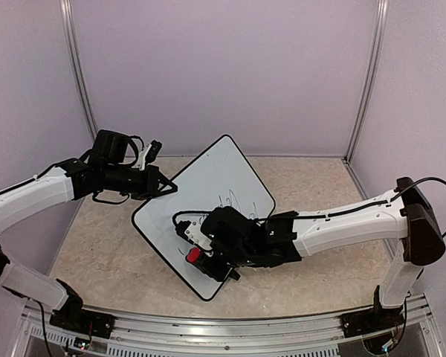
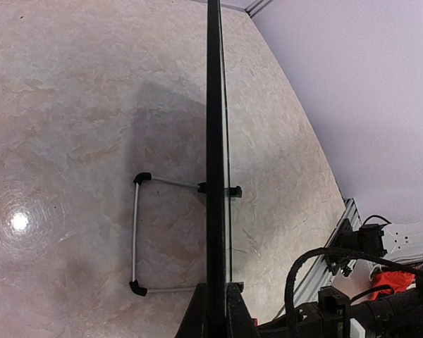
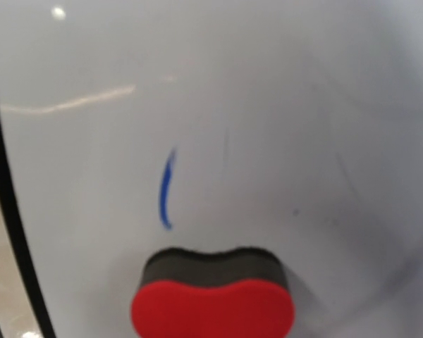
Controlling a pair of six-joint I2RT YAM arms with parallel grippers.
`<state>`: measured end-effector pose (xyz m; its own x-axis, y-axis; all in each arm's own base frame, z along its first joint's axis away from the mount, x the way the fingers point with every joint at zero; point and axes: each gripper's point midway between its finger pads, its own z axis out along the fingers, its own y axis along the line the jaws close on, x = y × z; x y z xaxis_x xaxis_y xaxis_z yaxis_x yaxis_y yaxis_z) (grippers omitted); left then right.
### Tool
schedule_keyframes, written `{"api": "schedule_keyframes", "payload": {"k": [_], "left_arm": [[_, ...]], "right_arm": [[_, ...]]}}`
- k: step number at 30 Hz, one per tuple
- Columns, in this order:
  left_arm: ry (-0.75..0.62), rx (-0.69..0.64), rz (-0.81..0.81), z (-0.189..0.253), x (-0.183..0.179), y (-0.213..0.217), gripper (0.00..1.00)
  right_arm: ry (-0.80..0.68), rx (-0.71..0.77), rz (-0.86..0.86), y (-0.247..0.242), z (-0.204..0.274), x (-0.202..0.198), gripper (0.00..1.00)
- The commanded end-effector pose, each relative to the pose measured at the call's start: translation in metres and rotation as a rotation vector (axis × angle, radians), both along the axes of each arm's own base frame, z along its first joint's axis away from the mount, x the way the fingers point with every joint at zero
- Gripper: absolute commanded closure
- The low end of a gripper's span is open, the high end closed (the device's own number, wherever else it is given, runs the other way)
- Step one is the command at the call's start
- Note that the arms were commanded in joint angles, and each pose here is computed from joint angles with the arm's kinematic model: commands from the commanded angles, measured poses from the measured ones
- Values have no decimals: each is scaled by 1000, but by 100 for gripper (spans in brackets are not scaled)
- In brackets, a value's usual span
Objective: Erase the whiteboard
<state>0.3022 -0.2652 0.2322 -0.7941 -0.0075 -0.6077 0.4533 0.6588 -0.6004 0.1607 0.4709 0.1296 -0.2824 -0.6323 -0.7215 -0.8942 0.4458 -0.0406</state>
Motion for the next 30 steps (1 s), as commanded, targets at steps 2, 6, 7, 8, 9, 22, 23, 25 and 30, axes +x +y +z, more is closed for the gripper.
{"api": "schedule_keyframes", "payload": {"k": [2, 6, 7, 8, 9, 22, 23, 25, 30], "left_arm": [[-75, -17, 21, 15, 3, 0, 100], [-68, -15, 23, 9, 3, -1, 100], [-66, -12, 25, 8, 3, -1, 100], [-65, -11, 26, 7, 4, -1, 100], [-67, -9, 27, 7, 4, -1, 100], [-105, 16, 27, 13, 13, 0, 100], [-109, 18, 28, 14, 14, 1, 100], [-117, 21, 36, 15, 16, 3, 100], [-126, 15, 70, 15, 27, 14, 93]], "right_arm": [[27, -33, 3, -1, -11, -6, 78], [-29, 14, 27, 20, 17, 2, 78], [-39, 33, 38, 29, 27, 3, 78], [-50, 40, 46, 35, 33, 5, 78], [-58, 43, 53, 39, 37, 6, 78], [14, -43, 22, -5, -10, -7, 78], [22, -48, 19, -9, -15, -9, 78], [32, -53, 14, -14, -19, -10, 78], [3, -7, 4, -6, 2, -3, 78]]}}
